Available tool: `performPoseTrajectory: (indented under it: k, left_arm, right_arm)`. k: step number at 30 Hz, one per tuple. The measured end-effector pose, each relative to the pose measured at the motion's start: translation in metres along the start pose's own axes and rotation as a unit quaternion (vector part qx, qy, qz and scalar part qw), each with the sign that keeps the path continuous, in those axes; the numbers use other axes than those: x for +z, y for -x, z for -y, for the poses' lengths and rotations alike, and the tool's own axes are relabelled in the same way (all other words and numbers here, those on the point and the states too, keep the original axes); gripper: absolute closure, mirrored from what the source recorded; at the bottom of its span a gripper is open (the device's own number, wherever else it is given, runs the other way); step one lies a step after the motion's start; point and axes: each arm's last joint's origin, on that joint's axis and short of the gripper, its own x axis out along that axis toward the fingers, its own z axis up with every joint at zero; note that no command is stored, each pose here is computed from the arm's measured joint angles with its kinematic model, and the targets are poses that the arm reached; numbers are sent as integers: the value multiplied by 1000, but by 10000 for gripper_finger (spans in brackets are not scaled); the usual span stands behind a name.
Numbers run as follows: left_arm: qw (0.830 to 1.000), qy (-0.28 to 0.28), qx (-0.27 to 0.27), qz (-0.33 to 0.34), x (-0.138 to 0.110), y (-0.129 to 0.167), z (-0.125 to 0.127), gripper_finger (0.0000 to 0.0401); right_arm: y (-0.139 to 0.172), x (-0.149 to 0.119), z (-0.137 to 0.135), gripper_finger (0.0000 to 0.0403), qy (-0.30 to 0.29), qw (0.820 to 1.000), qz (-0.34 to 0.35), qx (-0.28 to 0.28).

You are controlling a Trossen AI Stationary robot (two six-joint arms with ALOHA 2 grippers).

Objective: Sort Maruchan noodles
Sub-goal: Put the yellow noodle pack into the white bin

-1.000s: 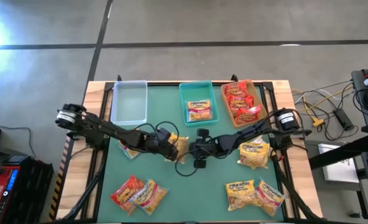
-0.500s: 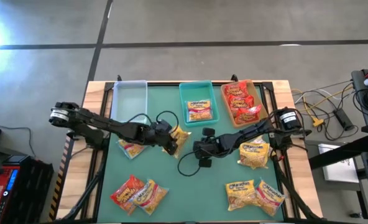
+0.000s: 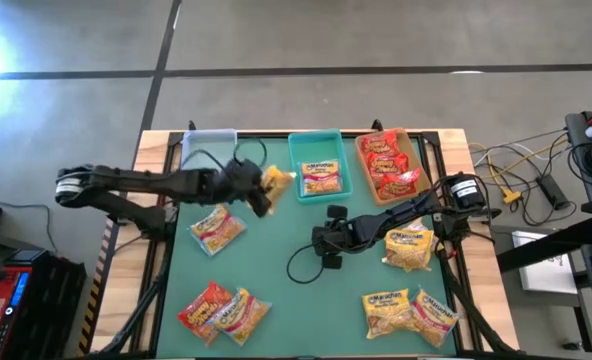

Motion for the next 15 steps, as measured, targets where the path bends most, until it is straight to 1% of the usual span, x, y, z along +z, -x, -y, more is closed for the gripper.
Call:
performPoseTrajectory:
  k: [8,12,15]
  left_arm:
    - [994,-71,86,15,21,20,-59,292]
    - [984,-119,133,-23,31,30,-84,292]
    - [968,-165,177,-71,39,37,-101,292]
  right_arm:
    - [0,0,0,310,-10,1000,-1,0]
    - [0,0,0,310,-10,1000,-1,0]
    - [0,0,0,310,-10,1000,-1,0]
